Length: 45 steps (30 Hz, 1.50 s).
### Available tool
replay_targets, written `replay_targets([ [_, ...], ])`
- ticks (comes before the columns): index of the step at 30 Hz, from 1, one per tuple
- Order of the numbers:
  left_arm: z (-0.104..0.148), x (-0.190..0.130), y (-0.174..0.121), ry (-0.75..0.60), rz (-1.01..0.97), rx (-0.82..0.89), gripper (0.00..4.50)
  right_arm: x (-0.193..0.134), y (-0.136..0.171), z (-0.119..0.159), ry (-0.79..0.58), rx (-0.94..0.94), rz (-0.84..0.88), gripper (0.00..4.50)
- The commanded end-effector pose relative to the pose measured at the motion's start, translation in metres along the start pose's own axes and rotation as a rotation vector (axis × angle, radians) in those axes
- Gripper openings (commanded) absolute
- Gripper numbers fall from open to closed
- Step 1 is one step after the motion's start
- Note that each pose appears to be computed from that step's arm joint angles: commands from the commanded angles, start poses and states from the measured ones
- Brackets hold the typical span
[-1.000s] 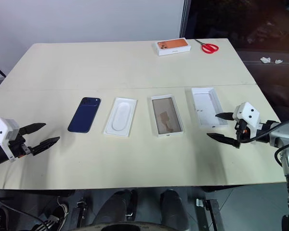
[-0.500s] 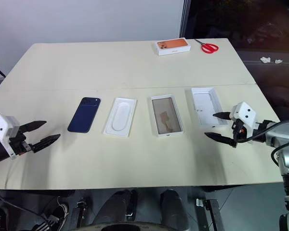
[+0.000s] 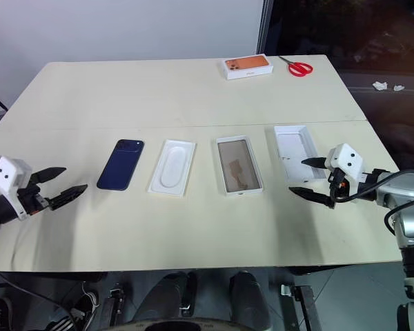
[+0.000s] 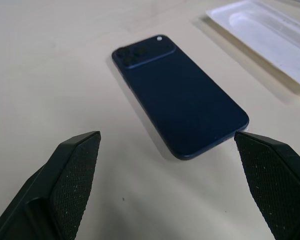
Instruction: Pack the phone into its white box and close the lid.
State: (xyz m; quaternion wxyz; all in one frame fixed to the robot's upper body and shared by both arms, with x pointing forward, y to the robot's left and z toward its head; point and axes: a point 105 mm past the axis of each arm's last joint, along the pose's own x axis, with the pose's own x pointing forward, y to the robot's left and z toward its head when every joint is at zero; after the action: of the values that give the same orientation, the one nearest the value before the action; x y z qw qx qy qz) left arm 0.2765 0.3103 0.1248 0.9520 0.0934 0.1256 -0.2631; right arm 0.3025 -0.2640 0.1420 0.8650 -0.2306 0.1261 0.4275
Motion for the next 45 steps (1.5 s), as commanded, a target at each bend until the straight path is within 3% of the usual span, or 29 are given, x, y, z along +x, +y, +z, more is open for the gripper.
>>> replay_targets([
  [1,0.025,0.016,-0.021,-0.079,-0.069,-0.060,4.50,0.006,-0.003,0.018,-0.013,-0.071,0.005,4.47],
  [8,0.046,0.065,-0.057,-0.132,-0.139,-0.208,4.50,0.031,0.004,0.038,-0.023,-0.150,0.039,4.47],
  [13,0.046,0.101,-0.076,-0.064,-0.183,-0.357,4.50,0.043,0.010,0.049,-0.060,-0.201,0.054,4.47],
  [22,0.043,0.127,-0.086,0.021,-0.294,-0.684,4.50,0.056,0.017,0.066,-0.085,-0.263,0.069,4.47],
  [34,0.020,0.147,-0.112,0.138,-0.360,-0.844,4.50,0.062,0.019,0.071,-0.096,-0.286,0.070,4.47],
  [37,0.018,0.147,-0.109,0.138,-0.350,-0.886,3.64,0.061,0.019,0.071,-0.093,-0.286,0.067,4.50],
  [44,0.019,0.147,-0.103,0.124,-0.345,-0.934,0.05,0.062,0.019,0.071,-0.090,-0.288,0.063,4.50],
  [45,0.020,0.147,-0.103,0.119,-0.348,-0.950,0.02,0.062,0.019,0.071,-0.089,-0.288,0.064,4.50],
])
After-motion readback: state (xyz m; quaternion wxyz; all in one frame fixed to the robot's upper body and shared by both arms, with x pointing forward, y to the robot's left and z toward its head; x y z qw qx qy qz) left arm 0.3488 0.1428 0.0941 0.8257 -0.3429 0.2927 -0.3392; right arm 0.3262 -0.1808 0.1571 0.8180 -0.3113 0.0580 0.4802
